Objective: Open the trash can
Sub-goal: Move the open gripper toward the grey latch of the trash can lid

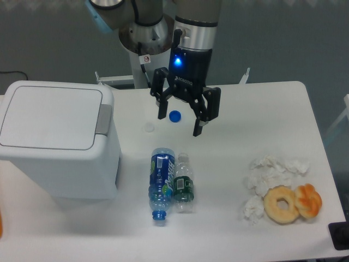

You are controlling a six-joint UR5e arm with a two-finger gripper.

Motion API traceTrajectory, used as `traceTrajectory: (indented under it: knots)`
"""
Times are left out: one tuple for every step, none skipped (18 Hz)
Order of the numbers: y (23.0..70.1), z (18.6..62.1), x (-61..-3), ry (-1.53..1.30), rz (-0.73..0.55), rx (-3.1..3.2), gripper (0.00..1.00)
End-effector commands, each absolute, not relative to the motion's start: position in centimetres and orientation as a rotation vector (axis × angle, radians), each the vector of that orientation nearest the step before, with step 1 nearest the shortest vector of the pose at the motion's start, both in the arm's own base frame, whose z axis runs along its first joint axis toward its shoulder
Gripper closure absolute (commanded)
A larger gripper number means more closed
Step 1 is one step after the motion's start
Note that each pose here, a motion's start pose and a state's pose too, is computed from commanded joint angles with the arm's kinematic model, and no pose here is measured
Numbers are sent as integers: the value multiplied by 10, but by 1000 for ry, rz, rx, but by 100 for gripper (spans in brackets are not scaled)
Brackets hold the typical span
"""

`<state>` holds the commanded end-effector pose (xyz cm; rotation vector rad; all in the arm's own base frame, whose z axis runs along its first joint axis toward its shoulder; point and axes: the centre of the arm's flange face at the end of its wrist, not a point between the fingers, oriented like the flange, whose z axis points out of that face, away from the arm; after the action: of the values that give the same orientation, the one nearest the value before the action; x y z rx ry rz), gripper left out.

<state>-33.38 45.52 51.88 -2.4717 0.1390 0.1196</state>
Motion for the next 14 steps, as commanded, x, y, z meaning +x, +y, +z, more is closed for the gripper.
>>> traceTrajectory:
  knots:
    - [458,519,-330,113,101,-2471,0]
    - [463,518,-324,101,85,-2472,0]
    - [466,518,-320,91,74,-2471,0]
    - [468,517,-317,72,61,-2473,0]
    - [471,517,-311,47,39,-2473,0]
    - [475,516,-306,17,15,-2471,0]
    - [477,516,-304,-22,-9,-2466,0]
    - [477,514,-303,-57,-39,-2459,0]
    - [478,511,-301,-92,-75,-2451,0]
    - [478,509,-300,-138,-112,-2443,0]
    - [479,508,-299,-199,-148,-2435,0]
    - [479,509,-298,-261,-181,-2425,0]
    - [480,509,-298,-299,-204,-2416,0]
    - [480,509,-298,-308,-214,-2413,0]
